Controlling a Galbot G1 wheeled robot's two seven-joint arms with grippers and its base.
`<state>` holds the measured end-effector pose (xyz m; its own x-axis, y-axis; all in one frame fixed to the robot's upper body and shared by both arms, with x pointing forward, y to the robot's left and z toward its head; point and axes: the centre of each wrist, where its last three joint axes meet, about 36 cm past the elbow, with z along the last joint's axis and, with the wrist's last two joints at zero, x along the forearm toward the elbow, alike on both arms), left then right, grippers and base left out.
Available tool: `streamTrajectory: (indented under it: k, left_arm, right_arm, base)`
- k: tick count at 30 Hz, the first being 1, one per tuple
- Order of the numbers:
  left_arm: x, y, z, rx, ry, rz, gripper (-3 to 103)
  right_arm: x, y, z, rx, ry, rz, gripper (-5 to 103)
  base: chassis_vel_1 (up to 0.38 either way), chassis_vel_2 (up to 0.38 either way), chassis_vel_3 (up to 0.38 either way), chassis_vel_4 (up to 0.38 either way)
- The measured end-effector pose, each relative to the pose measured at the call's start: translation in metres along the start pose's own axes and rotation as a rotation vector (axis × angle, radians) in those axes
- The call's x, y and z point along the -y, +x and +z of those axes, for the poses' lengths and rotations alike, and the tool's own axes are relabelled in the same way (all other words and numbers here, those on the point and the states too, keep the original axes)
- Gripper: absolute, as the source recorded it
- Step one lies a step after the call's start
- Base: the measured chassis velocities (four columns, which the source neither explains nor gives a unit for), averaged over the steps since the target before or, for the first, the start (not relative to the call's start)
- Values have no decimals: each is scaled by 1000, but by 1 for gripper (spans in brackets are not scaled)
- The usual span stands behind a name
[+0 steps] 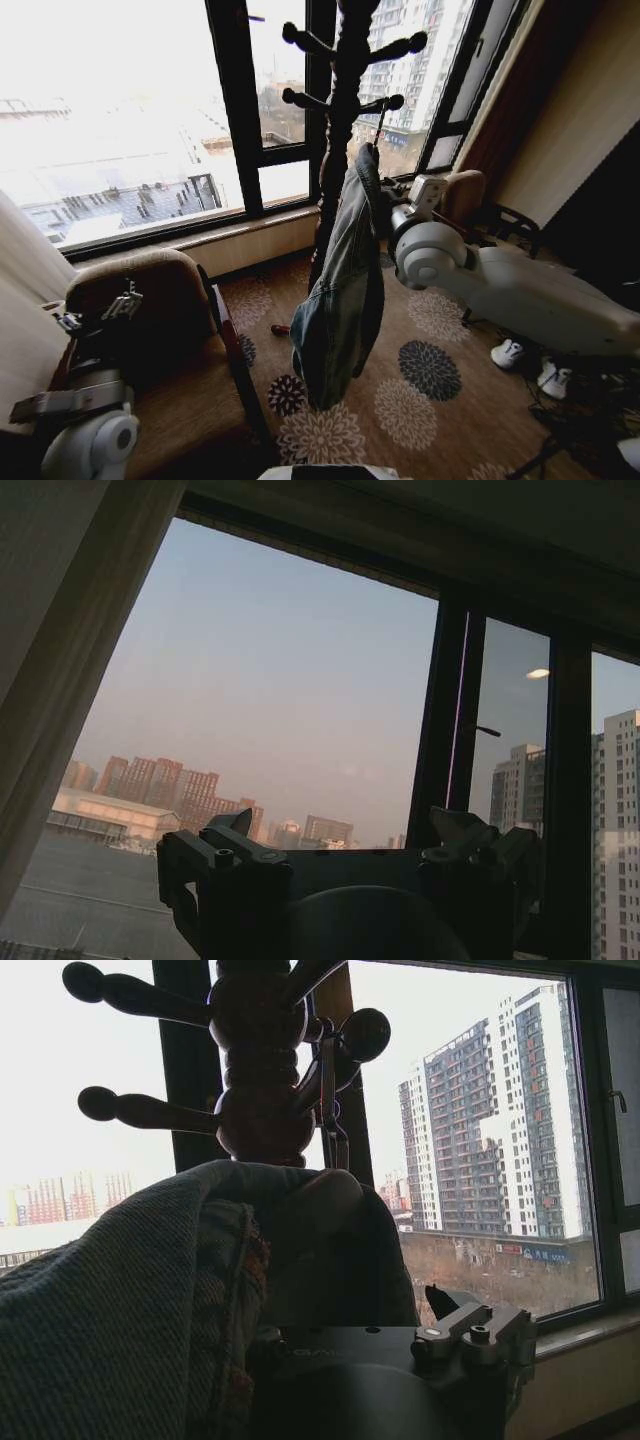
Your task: Pick up the clothes from the bed and hang them on the clothes hanger.
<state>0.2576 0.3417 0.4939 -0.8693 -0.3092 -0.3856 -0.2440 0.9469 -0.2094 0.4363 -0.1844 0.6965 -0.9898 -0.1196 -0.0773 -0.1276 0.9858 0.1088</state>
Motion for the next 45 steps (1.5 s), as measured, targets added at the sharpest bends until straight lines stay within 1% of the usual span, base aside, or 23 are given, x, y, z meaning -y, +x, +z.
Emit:
streamTrajectory:
  k: [4,7,10,14,22,27,29,30,33,34,36,38,39,41,44,45]
  left_arm:
    - [1,0,0,-1,-3,2,100]
    - [2,1,1,-3,-3,4,100]
    - [4,1,1,-3,-2,6,100]
    - [5,3,1,-6,-4,7,100]
    - [4,5,-1,-7,-11,3,100]
    - [3,5,-1,-5,-12,2,100]
    - [3,5,-1,-4,-11,2,100]
    - [3,5,-1,-4,-11,2,100]
    - [3,5,-1,-5,-11,3,100]
    - [3,5,-1,-6,-14,3,100]
    - [2,6,-2,-5,-16,3,100]
    - [1,8,-5,-3,-22,-1,100]
    - [1,8,-8,0,-26,-3,100]
    - [1,9,-9,1,-27,-4,100]
    - [1,12,-14,-1,-36,-5,100]
    - [1,12,-14,-1,-36,-5,100]
  right_arm:
    - [9,22,5,-14,-5,5,100]
    - [19,37,9,-17,11,18,100]
    - [22,46,11,-13,19,20,100]
    - [21,60,10,-6,22,10,100]
    - [20,72,7,10,35,-4,100]
    - [18,85,4,24,43,-38,100]
    - [17,93,2,54,34,-74,100]
    - [17,93,2,54,34,-74,100]
    - [19,95,1,104,15,-104,100]
    - [20,93,1,145,-7,-129,100]
    - [21,91,2,164,-20,-138,100]
    - [23,84,3,209,-55,-156,100]
    - [27,77,8,247,-83,-165,100]
    - [30,74,14,256,-92,-160,100]
    - [47,58,50,321,-123,-146,100]
    - [47,58,50,321,-123,-146,100]
  base:
    - [0,0,0,0]
    - [0,0,0,0]
    - [0,0,0,0]
    - [0,0,0,0]
    - [0,0,0,0]
    - [0,0,0,0]
    - [0,0,0,0]
    - [0,0,0,0]
    - [0,0,0,0]
    - [0,0,0,0]
    - [0,0,0,0]
    - [0,0,0,0]
    - [0,0,0,0]
    - [0,0,0,0]
    - [0,0,0,0]
    - [0,0,0,0]
